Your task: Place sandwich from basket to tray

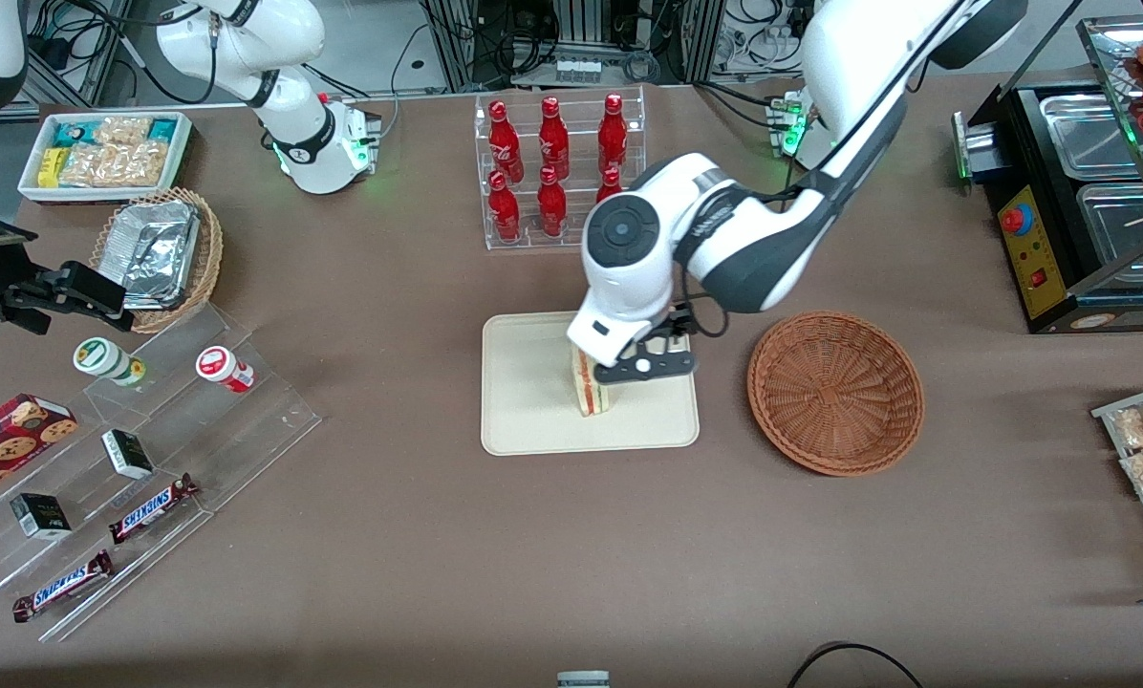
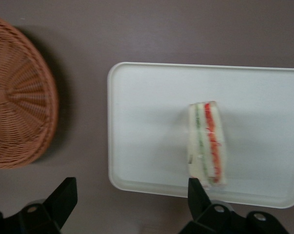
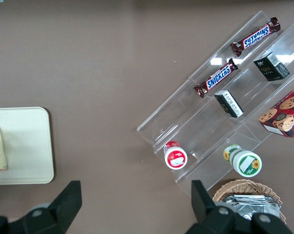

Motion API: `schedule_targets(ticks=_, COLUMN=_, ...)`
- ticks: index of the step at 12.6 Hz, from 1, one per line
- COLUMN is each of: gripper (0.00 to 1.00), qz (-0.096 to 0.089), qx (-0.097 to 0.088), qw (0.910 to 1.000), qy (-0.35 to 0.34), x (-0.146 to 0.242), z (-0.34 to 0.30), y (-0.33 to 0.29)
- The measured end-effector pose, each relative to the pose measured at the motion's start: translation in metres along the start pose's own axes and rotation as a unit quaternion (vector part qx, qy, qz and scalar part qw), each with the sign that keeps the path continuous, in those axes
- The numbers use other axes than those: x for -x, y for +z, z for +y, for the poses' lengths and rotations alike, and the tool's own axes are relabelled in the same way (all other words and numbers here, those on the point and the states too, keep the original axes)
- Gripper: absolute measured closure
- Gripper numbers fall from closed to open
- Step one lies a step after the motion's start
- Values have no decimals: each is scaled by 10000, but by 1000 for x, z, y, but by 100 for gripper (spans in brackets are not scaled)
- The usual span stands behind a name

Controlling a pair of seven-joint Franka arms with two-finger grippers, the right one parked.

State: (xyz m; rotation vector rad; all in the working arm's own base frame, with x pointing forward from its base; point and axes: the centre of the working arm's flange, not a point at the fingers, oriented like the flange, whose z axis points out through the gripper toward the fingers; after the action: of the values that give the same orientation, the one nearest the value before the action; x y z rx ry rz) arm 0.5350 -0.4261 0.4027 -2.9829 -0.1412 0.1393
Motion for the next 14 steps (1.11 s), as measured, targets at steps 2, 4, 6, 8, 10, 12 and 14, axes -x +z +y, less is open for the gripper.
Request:
schedule_targets(ticks=2, gripper=0, qz=-110, qx=-224, qw=9996, qy=-139, x=-13, z=-34, y=-11)
schedule_targets(ticks=4, gripper=0, qz=-155, qx=-288, qw=9994, qy=-100, x=-30, z=-67, y=-14)
schedule_targets(ticks=6, gripper=0, qz=-208, qx=-370, qw=9991, qy=-59, x=-42, z=-100, y=-11)
schedule_targets(ticks=8, gripper=0, qz=-225, qx=-441, qw=9988, qy=-61, x=-46, z=-125, y=-12)
schedule_targets(ticks=10, gripper=0, qz=-230, qx=-503, qw=9984, qy=-64, x=-47, z=-143, y=-13)
schedule_targets(ticks=12, gripper=0, qz=-285, qx=-527, qw=9982, qy=8, x=-47, z=-160, y=-12)
schedule_targets(ticks=14, gripper=0, qz=-458, qx=-354, qw=9980, qy=269, x=-41, z=-182, y=-19)
